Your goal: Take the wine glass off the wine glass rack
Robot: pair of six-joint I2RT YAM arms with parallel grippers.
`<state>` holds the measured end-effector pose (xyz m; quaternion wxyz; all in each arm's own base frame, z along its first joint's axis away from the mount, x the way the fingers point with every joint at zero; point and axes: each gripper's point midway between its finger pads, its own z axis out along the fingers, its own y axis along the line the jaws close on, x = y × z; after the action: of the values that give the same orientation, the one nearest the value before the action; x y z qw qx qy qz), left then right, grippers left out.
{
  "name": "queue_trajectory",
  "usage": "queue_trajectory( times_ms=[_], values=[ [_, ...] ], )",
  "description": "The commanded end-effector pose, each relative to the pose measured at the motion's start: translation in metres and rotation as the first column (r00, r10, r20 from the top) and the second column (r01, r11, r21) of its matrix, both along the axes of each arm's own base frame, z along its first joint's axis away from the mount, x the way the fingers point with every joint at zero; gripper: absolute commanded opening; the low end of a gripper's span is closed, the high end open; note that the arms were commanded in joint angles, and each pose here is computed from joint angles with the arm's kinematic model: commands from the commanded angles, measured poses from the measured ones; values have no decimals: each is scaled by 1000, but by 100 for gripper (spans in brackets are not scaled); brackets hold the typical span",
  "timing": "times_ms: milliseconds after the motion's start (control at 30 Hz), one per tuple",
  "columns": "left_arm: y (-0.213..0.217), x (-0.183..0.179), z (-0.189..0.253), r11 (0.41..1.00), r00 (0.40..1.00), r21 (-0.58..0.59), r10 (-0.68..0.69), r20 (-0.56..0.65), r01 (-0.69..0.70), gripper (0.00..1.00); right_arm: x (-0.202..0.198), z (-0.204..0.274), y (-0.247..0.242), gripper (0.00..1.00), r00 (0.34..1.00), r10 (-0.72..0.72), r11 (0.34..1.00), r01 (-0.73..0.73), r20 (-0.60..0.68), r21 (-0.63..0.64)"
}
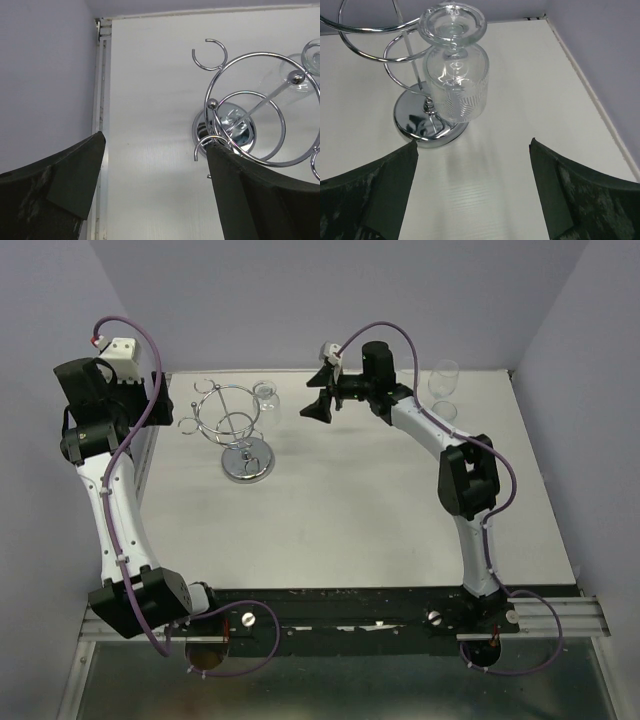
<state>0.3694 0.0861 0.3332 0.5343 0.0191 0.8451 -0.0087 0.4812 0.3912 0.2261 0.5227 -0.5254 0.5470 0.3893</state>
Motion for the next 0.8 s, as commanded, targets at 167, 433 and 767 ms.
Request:
queue_trajectory(
  times_ms=[167, 433, 767],
  values=[
    [-8, -12, 21, 998, 998, 60, -30, 60, 27, 99, 10, 17, 33, 100, 989, 39, 991, -20, -142, 134],
    [-22, -24, 29, 996, 994, 55, -68, 89, 63, 99, -1, -2, 62, 100, 987, 76, 989, -56, -138, 140],
    [-36, -45, 28, 996, 990, 27, -85, 113, 82, 99, 2, -23, 95, 100, 989, 17, 991, 2, -147, 133]
  ],
)
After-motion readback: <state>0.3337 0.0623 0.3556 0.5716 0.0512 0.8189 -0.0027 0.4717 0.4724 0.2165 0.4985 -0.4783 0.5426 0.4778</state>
